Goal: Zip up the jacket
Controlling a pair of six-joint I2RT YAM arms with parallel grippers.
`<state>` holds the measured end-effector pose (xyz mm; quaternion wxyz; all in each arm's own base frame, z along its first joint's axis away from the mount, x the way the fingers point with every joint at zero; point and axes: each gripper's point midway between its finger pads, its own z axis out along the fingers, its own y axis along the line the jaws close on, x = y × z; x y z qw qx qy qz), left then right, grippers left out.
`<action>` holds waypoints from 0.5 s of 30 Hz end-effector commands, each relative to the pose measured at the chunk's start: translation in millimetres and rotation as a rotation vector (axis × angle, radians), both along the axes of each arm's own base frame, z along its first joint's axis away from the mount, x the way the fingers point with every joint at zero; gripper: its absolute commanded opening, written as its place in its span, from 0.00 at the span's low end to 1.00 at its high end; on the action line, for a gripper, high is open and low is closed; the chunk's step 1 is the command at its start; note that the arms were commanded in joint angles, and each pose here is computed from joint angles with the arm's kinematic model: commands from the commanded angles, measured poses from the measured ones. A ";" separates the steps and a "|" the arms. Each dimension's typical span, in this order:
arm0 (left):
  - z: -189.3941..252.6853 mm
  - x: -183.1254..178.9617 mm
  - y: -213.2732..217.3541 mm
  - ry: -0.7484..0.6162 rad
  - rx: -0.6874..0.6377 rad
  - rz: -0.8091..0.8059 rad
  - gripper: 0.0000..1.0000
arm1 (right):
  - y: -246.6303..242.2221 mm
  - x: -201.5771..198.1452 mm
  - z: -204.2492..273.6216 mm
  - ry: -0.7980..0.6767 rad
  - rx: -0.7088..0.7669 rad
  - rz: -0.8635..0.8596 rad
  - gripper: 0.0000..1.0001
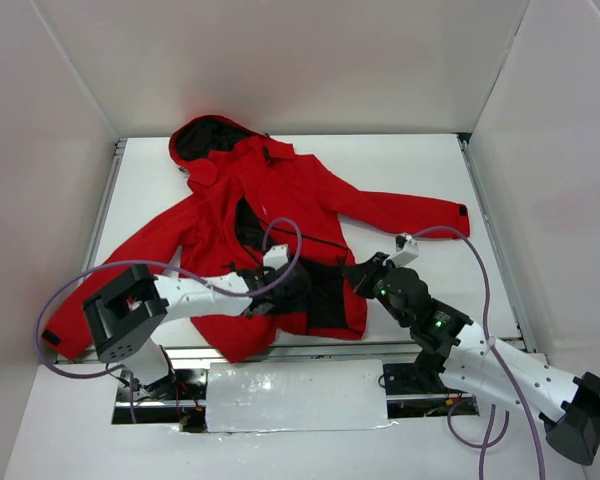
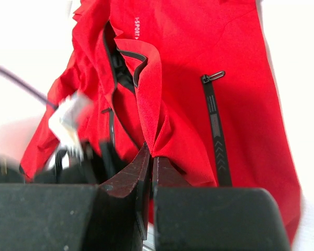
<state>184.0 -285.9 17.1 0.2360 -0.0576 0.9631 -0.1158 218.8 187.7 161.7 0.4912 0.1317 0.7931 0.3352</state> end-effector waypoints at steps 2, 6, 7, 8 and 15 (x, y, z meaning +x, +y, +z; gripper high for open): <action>-56.4 14.1 47.0 0.112 0.177 0.003 0.76 | -2.1 8.2 20.6 -0.038 -0.008 -0.014 0.00; -50.0 49.3 59.5 0.077 0.269 0.046 0.77 | 6.3 10.6 25.4 -0.045 0.002 0.021 0.00; -47.7 49.4 59.3 0.072 0.282 0.040 0.77 | 8.1 10.4 25.2 -0.039 0.001 0.028 0.00; -41.1 49.8 57.3 0.058 0.279 0.033 0.77 | 10.2 10.0 25.4 -0.037 -0.002 0.039 0.00; -12.2 13.0 47.0 -0.001 0.341 -0.040 0.77 | 11.1 8.2 24.1 -0.037 -0.006 0.056 0.00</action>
